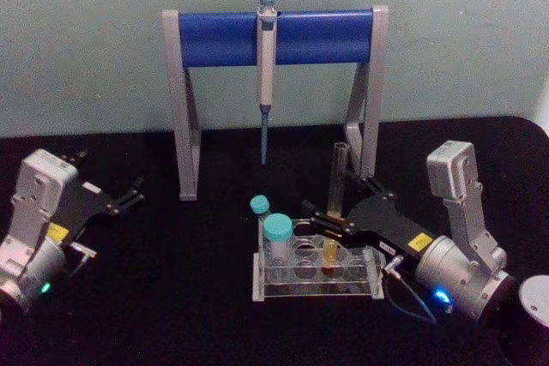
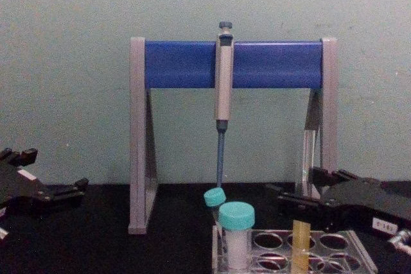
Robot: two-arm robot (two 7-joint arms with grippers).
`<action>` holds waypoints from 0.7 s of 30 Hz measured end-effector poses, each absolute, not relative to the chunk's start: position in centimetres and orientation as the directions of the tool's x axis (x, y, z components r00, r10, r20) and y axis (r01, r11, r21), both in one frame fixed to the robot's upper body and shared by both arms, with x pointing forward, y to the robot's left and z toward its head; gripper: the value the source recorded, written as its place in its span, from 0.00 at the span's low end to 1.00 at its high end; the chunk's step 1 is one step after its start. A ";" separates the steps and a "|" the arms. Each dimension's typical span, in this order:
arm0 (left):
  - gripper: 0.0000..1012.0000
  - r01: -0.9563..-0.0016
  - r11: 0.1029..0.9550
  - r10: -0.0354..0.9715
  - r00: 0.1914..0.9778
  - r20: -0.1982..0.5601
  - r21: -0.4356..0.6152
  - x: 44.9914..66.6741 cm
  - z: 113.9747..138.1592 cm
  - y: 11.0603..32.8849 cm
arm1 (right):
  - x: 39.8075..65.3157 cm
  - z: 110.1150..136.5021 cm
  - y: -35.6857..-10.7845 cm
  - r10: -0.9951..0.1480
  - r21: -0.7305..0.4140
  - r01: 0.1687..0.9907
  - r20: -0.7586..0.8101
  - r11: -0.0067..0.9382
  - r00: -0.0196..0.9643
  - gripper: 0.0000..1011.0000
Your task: Pick up the test tube from the test tube rack, shake it, then place it back into the test tube rack.
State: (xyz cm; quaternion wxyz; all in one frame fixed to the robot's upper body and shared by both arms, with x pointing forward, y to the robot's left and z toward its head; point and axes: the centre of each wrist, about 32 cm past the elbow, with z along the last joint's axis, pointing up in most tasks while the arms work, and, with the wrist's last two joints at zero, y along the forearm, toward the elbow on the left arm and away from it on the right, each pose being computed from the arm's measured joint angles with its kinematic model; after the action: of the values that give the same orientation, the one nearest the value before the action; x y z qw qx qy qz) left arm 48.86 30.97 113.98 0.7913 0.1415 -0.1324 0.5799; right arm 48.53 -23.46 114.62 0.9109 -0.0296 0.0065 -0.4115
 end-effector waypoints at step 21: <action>1.00 -0.955 0.287 0.880 0.292 0.374 0.070 48.9 114.0 31.0 | 47.3 114.9 -24.3 -0.761 -0.047 0.760 0.001 0.648 0.648 0.99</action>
State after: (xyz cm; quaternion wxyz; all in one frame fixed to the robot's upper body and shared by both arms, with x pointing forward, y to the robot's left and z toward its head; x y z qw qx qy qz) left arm 48.86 30.97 113.98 0.7913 0.1415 -0.1324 0.5799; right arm 47.25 -24.29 114.88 0.9076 -0.0215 0.0092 -0.4192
